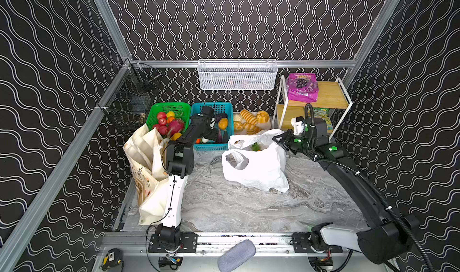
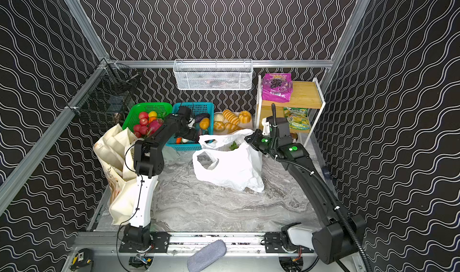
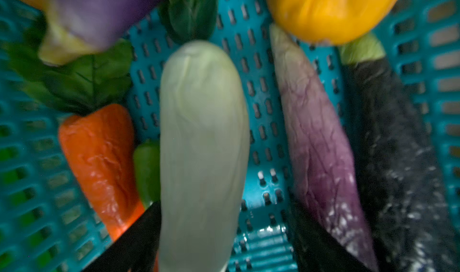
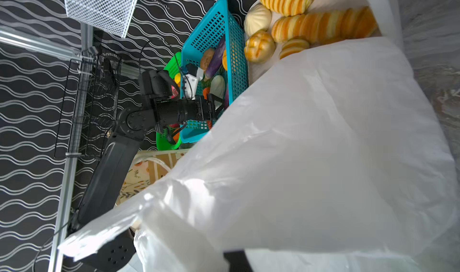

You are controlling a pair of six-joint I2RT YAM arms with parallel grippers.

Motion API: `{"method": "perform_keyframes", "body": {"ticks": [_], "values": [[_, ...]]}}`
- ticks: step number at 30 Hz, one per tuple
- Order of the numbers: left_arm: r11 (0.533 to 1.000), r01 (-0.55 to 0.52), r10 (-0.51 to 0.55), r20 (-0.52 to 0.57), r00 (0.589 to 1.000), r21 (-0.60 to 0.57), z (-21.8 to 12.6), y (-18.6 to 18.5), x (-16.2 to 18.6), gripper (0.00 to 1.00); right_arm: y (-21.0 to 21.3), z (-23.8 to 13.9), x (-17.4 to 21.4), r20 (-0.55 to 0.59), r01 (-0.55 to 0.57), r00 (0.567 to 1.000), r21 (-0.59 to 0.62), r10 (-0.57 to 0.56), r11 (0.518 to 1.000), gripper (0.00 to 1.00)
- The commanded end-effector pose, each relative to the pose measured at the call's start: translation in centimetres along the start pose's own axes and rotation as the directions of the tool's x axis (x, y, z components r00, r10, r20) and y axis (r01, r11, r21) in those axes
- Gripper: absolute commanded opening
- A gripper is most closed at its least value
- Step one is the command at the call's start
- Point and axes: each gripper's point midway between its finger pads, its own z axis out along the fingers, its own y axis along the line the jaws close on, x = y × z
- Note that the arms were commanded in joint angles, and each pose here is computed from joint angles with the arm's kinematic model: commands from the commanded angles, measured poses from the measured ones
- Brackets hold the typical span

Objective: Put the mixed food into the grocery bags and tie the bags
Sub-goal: 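Move the left gripper back to the teal basket while the right holds the bag, then grasp the pale green gourd in the teal basket with the left gripper, then carry the gourd into the white plastic bag and release it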

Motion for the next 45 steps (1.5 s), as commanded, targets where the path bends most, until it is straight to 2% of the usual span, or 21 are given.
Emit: {"method": "perform_keyframes", "body": {"ticks": [1, 3, 6, 7, 11, 14, 17, 19, 21, 24, 26, 28, 31, 35, 38, 41, 45], "values": [[0.999, -0.033, 0.033, 0.008, 0.999, -0.001, 0.8, 0.3, 0.0, 0.74, 0.7, -0.1, 0.1, -0.009, 0.02, 1.0, -0.033, -0.02, 0.999, 0.0], [0.999, -0.044, 0.044, 0.006, 0.999, -0.003, 0.9, 0.3, 0.0, 0.65, 0.8, -0.1, 0.2, -0.016, 0.02, 1.0, -0.041, -0.021, 0.999, 0.0], [0.998, -0.062, 0.061, 0.035, 0.998, 0.019, -0.5, 0.0, -0.6, 0.38, 0.9, -0.3, 0.2, -0.012, 0.022, 1.0, -0.044, -0.023, 0.999, 0.0], [0.998, -0.06, 0.058, 0.055, 0.997, 0.019, -1.2, 0.0, -0.9, 0.34, 0.9, -0.4, 0.2, -0.009, 0.022, 1.0, -0.044, -0.023, 0.999, 0.0], [0.999, -0.028, 0.021, 0.156, 0.988, 0.043, -6.9, -0.1, -2.5, 0.26, 1.0, -0.5, 0.2, -0.003, 0.033, 0.999, -0.051, -0.033, 0.998, 0.0], [0.99, -0.004, -0.034, 0.259, 0.965, 0.144, -13.1, -1.4, -3.2, 0.26, 0.3, -0.4, 0.0, 0.018, 0.032, 0.999, -0.025, -0.031, 0.999, 0.0], [0.967, -0.004, -0.085, 0.338, 0.937, 0.253, -19.5, -3.1, -2.5, 0.27, 0.0, -0.2, -0.3, 0.032, 0.033, 0.999, -0.015, -0.032, 0.999, 0.0], [0.961, -0.02, -0.092, 0.388, 0.917, 0.277, -23.6, -3.6, -1.2, 0.27, -0.1, 0.1, -0.4, 0.035, 0.03, 0.999, -0.017, -0.029, 0.999, 0.0], [0.954, -0.056, -0.092, 0.464, 0.881, 0.295, -27.5, -4.1, 0.1, 0.27, -0.1, 0.4, -0.4, 0.028, 0.028, 0.999, -0.02, -0.028, 0.999, 0.0], [0.926, -0.186, -0.061, 0.615, 0.787, 0.33, -33.5, -5.6, 2.1, 0.27, -0.1, 0.9, -0.3, 0.009, 0.023, 1.0, -0.024, -0.023, 0.999, 0.0], [0.878, -0.319, -0.031, 0.707, 0.706, 0.356, -37.2, -7.5, 3.7, 0.25, -0.2, 1.0, -0.3, 0.004, 0.02, 1.0, -0.023, -0.02, 1.0, 0.0], [0.8, -0.46, 0.009, 0.759, 0.652, 0.386, -39.6, -10.1, 5.6, 0.23, -0.2, 1.0, -0.4, 0.011, 0.025, 1.0, -0.02, -0.024, 0.999, 0.0], [0.664, -0.626, 0.115, 0.771, 0.626, 0.409, -40.3, -14.5, 9.1, 0.23, -0.1, 0.8, -0.6, 0.024, 0.032, 0.999, -0.018, -0.031, 0.999, 0.0], [0.529, -0.748, 0.299, 0.737, 0.607, 0.401, -39.4, -19.3, 13.2, 0.22, 0.3, 0.3, -0.8, 0.038, 0.036, 0.999, -0.024, -0.035, 0.999, 0.0], [0.45, -0.795, 0.318, 0.759, 0.569, 0.407, -40.3, -21.0, 14.8, 0.24, -0.1, 0.2, -0.7, 0.043, 0.036, 0.998, -0.014, -0.035, 0.999, 0.0], [0.399, -0.818, 0.339, 0.763, 0.551, 0.414, -40.3, -22.0, 15.7, 0.26, -0.3, 0.3, -0.4, 0.034, 0.033, 0.999, -0.009, -0.033, 0.999, 0.0], [0.425, -0.813, 0.439, 0.694, 0.57, 0.398, -37.4, -22.7, 15.0, 0.26, 0.4, 0.2, 0.1, 0.016, 0.044, 0.999, -0.06, -0.043, 0.997, 0.0]]}}
